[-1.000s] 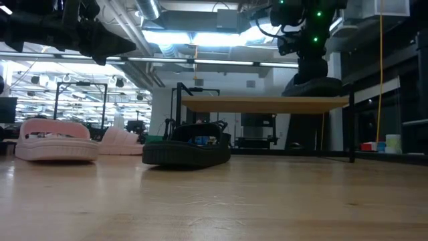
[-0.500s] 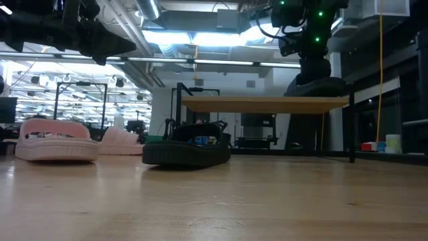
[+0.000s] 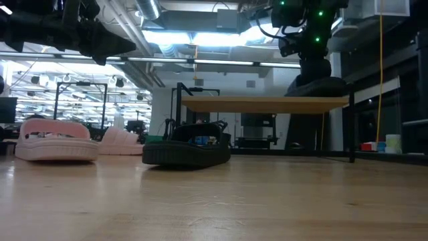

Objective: Pick and place slides into the shelf
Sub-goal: Put the right black slides on the shelf

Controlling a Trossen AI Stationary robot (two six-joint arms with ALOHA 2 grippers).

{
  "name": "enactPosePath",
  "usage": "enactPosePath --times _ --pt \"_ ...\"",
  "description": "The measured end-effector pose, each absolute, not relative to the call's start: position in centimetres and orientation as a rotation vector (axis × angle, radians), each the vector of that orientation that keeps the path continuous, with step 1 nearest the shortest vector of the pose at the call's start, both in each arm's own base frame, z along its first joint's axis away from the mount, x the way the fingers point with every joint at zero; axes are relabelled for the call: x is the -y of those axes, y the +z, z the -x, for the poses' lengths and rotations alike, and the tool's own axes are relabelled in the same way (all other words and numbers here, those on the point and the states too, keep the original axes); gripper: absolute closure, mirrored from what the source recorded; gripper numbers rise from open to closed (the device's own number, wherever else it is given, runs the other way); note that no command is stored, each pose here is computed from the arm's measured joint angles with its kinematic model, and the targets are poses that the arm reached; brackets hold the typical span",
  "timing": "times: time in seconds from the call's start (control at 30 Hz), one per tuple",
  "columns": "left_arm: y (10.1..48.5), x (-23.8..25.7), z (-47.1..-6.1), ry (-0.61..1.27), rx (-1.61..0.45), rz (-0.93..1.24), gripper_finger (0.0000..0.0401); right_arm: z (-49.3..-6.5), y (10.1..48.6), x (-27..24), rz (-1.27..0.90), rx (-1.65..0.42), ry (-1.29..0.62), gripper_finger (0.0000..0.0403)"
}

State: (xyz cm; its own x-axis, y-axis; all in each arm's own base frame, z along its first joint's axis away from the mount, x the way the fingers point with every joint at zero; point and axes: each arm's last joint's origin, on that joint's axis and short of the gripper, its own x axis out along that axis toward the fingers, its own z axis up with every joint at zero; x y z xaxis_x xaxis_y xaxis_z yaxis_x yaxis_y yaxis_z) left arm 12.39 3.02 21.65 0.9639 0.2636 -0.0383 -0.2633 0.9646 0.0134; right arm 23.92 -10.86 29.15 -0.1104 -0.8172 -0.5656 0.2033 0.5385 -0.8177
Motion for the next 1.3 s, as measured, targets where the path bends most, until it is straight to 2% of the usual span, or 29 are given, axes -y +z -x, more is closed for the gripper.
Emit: enactPosePath --times 0.5,0.7,1.2,1.3 --pt "21.4 -3.0 -12.4 0.267 -0.065 -0.006 0.0401 -24.5 27.7 12.0 0.581 -1.521 -0.929 0.0392" --pt "21.4 -3.0 -12.4 0.267 -0.064 -0.006 0.0401 -24.7 27.4 12.1 0.591 -1.535 -0.924 0.037" --pt "21.4 -3.0 -12.4 0.266 -0.063 -0.006 0.0401 -24.7 27.3 12.0 0.577 -1.539 -0.88 0.0359" --pt "21.4 -3.0 -12.4 0.266 -0.063 -0.006 0.0401 -24.7 27.3 12.0 0.572 -1.538 -0.877 0.0344"
